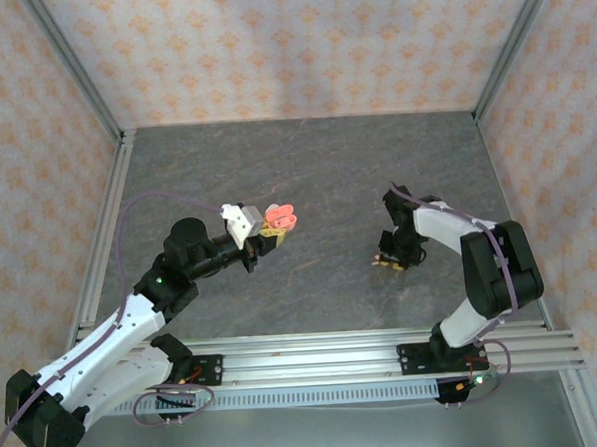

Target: Insert the wireless bluetooth earbuds into the charging case

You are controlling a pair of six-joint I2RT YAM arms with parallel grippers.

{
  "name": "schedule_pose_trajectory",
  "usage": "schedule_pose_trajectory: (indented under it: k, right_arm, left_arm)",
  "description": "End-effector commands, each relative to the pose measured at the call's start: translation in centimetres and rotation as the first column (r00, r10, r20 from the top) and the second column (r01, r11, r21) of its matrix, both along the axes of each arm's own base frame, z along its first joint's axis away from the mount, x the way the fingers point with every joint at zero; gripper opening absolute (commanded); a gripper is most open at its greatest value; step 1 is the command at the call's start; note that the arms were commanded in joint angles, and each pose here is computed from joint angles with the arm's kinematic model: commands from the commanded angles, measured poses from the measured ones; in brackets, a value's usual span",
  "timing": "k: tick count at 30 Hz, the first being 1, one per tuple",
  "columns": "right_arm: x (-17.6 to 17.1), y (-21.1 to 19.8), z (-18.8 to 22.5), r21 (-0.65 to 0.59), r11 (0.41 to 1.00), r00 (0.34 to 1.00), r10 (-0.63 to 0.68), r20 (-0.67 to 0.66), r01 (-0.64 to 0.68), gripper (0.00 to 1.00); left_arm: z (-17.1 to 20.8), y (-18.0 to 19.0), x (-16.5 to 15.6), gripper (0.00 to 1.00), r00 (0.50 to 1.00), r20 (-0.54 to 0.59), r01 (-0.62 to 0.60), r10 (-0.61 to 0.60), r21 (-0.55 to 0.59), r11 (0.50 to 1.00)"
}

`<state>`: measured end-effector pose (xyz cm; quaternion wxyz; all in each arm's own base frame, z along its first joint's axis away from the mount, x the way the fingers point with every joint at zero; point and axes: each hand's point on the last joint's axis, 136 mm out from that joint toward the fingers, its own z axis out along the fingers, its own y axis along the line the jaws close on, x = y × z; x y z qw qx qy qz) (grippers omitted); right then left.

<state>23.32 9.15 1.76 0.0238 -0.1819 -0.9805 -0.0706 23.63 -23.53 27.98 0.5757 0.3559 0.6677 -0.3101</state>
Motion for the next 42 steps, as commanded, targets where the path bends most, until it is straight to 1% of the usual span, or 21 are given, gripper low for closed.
schedule_pose_trajectory:
  k: [1,5,7,13,17,20,24,28,30,33,35,39,42]
  right_arm:
    - [-2.6,1.1,0.2,0.029,0.999,0.997,-0.027,-0.069,0.029,0.27]
    - [-2.5,2.7,1.3,0.076,0.997,0.999,-0.026,-0.041,0.03,0.28]
    - [-2.3,2.8,2.2,0.085,0.996,0.999,-0.026,-0.023,0.028,0.28]
    - [-1.5,1.9,5.4,0.029,0.999,0.999,0.013,0.033,-0.014,0.3]
    - [-0.3,1.9,6.2,0.032,0.999,0.996,0.018,0.082,-0.021,0.32]
    - [0.6,2.4,5.8,0.064,0.998,0.994,-0.008,0.107,0.001,0.32]
    - [1.3,3.4,4.6,0.126,0.99,0.989,-0.084,0.118,0.069,0.32]
    - [1.5,3.9,3.0,0.17,0.976,0.98,-0.158,0.121,0.137,0.32]
    - [1.4,4.0,2.2,0.183,0.97,0.976,-0.185,0.111,0.163,0.35]
    - [1.0,3.6,1.2,0.161,0.971,0.976,-0.195,0.095,0.178,0.41]
    - [0.9,3.4,0.7,0.145,0.973,0.977,-0.194,0.092,0.179,0.42]
    - [0.9,3.0,-0.3,0.112,0.979,0.98,-0.179,0.086,0.169,0.42]
    - [1.2,2.6,-0.7,0.075,0.987,0.985,-0.15,0.083,0.144,0.38]
  left_arm:
    - [1.2,-0.3,-0.3,0.0,0.999,0.031,0.016,-0.015,-0.042,0.999]
    - [1.5,-0.4,-0.4,0.0,0.999,0.034,0.019,-0.017,-0.046,0.999]
    - [1.6,-0.4,-0.5,0.0,0.999,0.034,0.02,-0.019,-0.045,0.999]
    - [1.6,0.0,-0.8,0.0,0.999,0.038,0.01,-0.008,-0.041,0.999]
    - [1.6,0.1,-0.8,0.0,0.999,0.04,0.006,-0.004,-0.042,0.999]
    - [1.8,0.0,-0.8,0.0,0.999,0.044,0.008,-0.006,-0.043,0.999]
    - [1.7,0.0,-0.7,0.0,0.999,0.043,0.01,-0.009,-0.037,0.999]
    - [1.6,-0.1,-0.7,0.0,0.999,0.042,0.009,-0.007,-0.031,0.999]
    - [1.5,-0.1,-0.6,0.0,0.999,0.041,0.008,-0.007,-0.028,1.0]
    - [1.4,-0.2,-0.5,0.0,0.999,0.041,0.011,-0.01,-0.026,1.0]
    - [1.4,-0.3,-0.4,0.0,0.999,0.04,0.011,-0.01,-0.024,1.0]
    - [1.1,-0.4,-0.2,0.0,0.999,0.032,0.013,-0.012,-0.018,1.0]
    - [1.1,-0.4,-0.2,0.0,0.999,0.031,0.014,-0.013,-0.017,1.0]
